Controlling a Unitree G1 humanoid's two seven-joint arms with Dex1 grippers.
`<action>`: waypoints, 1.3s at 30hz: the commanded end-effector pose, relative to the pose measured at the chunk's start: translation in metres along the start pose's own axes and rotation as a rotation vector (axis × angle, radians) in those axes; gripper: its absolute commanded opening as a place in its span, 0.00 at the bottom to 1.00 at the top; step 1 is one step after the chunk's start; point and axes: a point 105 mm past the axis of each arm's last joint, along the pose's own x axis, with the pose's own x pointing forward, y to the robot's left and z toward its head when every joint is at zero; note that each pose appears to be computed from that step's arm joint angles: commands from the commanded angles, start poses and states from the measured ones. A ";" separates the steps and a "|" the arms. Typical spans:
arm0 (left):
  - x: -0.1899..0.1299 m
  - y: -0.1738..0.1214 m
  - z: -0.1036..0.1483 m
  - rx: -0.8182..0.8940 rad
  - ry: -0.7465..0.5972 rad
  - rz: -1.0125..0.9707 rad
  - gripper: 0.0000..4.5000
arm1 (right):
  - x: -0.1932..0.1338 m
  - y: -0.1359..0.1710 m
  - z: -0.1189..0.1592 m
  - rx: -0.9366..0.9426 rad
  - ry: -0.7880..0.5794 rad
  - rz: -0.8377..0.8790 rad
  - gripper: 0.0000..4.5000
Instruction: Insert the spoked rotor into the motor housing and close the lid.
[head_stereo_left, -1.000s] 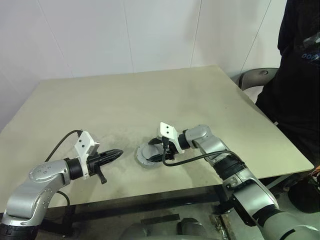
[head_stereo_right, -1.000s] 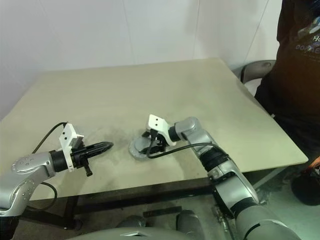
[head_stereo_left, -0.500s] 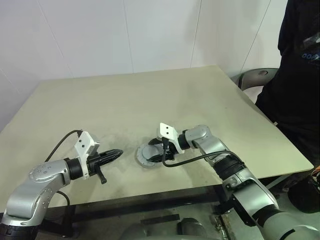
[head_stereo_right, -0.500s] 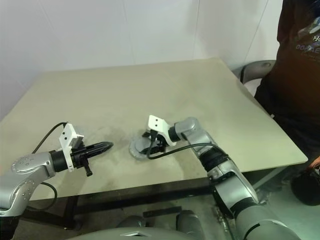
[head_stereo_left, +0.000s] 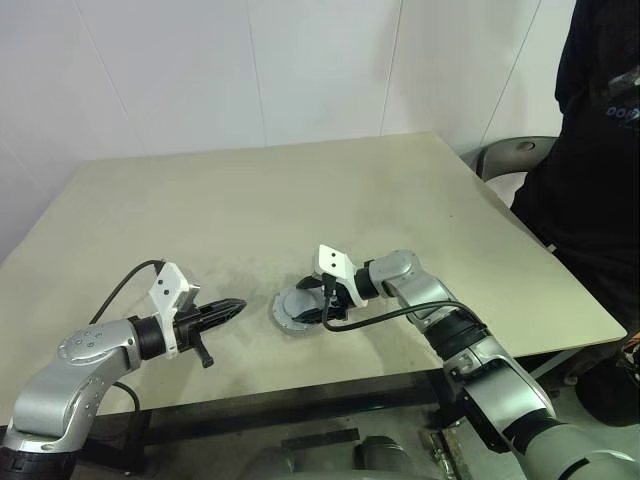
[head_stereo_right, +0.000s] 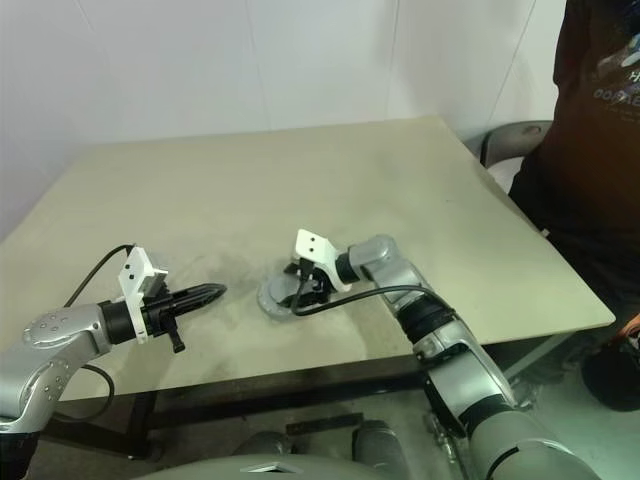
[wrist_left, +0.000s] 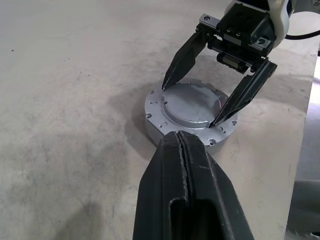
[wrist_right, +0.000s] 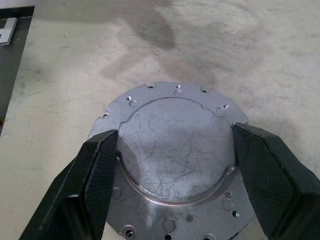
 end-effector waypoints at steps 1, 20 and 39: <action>0.000 -0.001 0.011 0.048 -0.028 0.000 0.00 | -0.003 -0.006 -0.011 -0.006 0.064 -0.029 0.72; -0.001 0.000 0.011 0.053 -0.023 0.001 0.00 | -0.010 -0.008 -0.034 0.046 0.147 0.004 0.72; 0.001 0.000 0.012 0.055 -0.024 -0.002 0.00 | -0.001 -0.006 -0.048 0.042 0.199 -0.011 0.72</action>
